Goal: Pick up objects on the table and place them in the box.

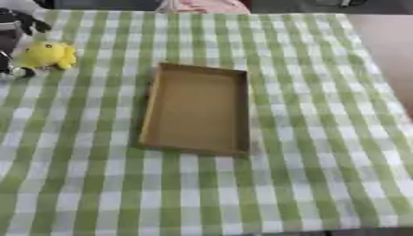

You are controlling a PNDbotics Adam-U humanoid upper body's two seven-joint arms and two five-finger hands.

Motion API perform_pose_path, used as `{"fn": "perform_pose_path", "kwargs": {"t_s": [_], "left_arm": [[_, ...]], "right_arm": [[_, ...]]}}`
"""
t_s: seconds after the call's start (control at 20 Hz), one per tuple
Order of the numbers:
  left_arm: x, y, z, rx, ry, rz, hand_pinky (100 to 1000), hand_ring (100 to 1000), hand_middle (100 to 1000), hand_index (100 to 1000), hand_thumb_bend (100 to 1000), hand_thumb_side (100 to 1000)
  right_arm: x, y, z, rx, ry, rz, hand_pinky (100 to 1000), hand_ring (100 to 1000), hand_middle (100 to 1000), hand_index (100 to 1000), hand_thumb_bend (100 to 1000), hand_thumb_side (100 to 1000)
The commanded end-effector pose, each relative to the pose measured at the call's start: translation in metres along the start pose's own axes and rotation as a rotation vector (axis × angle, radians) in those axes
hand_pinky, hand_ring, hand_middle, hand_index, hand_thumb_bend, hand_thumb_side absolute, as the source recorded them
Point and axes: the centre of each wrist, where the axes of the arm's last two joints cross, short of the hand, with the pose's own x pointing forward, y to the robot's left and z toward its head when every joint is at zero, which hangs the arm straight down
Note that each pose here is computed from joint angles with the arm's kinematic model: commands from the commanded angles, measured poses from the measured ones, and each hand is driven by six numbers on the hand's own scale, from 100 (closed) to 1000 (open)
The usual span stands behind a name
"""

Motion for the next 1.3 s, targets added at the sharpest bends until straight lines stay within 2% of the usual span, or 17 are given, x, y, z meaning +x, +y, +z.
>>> {"fn": "perform_pose_path", "kwargs": {"t_s": [0.05, 0.3, 0.5, 0.75, 1.0, 1.3], "left_arm": [[-0.003, 0.021, 0.005, 0.053, 0.041, -0.021, 636, 823, 848, 977, 503, 100], [-0.004, 0.032, 0.009, 0.105, 0.091, 0.011, 589, 832, 858, 974, 481, 100], [-0.004, 0.048, 0.014, 0.131, 0.13, 0.04, 640, 848, 870, 975, 512, 100], [-0.002, 0.059, 0.016, 0.112, 0.154, 0.046, 692, 864, 882, 980, 526, 100], [-0.003, 0.058, 0.016, 0.042, 0.187, 0.013, 778, 871, 889, 988, 551, 100], [-0.009, 0.049, 0.016, -0.028, 0.234, -0.014, 761, 863, 884, 899, 537, 100]], "right_arm": [[0.006, -0.003, -0.006, 0.008, -0.026, 0.012, 781, 707, 585, 853, 100, 796], [0.006, -0.002, -0.007, 0.008, -0.027, 0.009, 781, 707, 584, 853, 100, 800], [0.006, -0.002, -0.009, 0.005, -0.038, 0.007, 781, 707, 584, 853, 100, 799], [0.007, -0.001, -0.012, -0.001, -0.05, 0.005, 781, 707, 583, 852, 100, 801], [0.007, -0.001, -0.013, -0.001, -0.051, 0.006, 782, 708, 582, 853, 100, 808], [0.007, -0.001, -0.012, -0.003, -0.039, 0.011, 782, 708, 582, 854, 100, 813]]}}
